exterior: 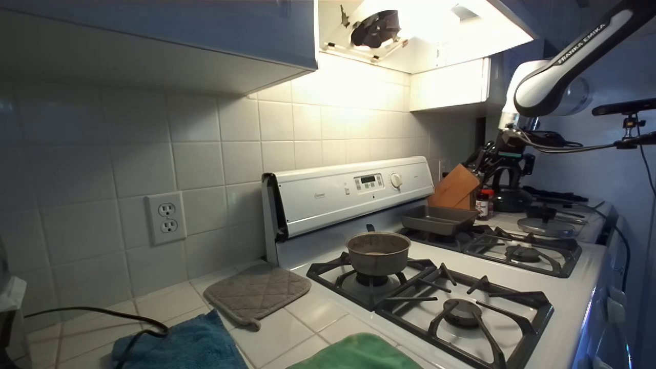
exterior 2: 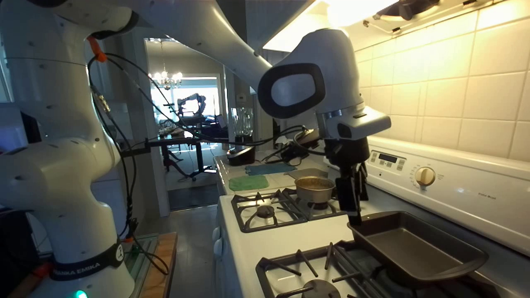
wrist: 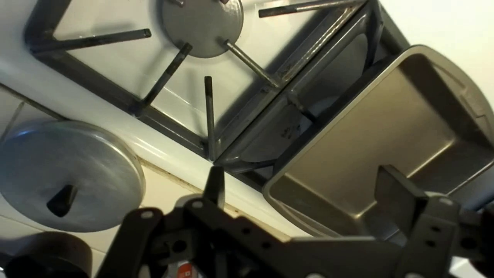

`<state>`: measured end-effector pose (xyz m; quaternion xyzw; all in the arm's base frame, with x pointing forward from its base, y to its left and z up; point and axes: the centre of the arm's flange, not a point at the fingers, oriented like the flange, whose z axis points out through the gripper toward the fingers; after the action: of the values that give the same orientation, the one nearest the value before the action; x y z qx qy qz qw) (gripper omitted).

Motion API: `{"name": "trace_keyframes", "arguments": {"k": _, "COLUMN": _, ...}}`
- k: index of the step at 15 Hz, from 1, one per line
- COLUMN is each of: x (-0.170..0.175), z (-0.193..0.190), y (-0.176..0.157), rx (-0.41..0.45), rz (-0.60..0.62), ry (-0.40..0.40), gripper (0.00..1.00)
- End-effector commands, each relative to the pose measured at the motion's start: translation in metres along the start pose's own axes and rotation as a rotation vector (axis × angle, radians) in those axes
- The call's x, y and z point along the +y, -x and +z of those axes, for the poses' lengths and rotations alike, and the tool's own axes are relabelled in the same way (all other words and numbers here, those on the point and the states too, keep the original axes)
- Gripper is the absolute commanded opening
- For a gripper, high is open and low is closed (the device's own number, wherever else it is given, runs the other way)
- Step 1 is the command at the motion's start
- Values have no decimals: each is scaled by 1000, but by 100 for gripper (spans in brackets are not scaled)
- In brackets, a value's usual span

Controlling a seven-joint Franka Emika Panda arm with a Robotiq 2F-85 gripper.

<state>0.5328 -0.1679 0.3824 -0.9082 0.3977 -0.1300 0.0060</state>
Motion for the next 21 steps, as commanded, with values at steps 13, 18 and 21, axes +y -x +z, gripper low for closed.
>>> {"name": "trace_keyframes", "arguments": {"k": 13, "x": -12, "z": 41, "y": -5, "rx": -48, "rz": 386, "ry": 139, "gripper": 100}}
{"name": "trace_keyframes", "arguments": {"k": 18, "x": -14, "z": 60, "y": -10, "rx": -60, "rz": 394, "ry": 151, "gripper": 100}}
{"name": "trace_keyframes", "arguments": {"k": 21, "x": -14, "z": 80, "y": -10, "rx": -75, "rz": 374, "ry": 151, "gripper": 100}}
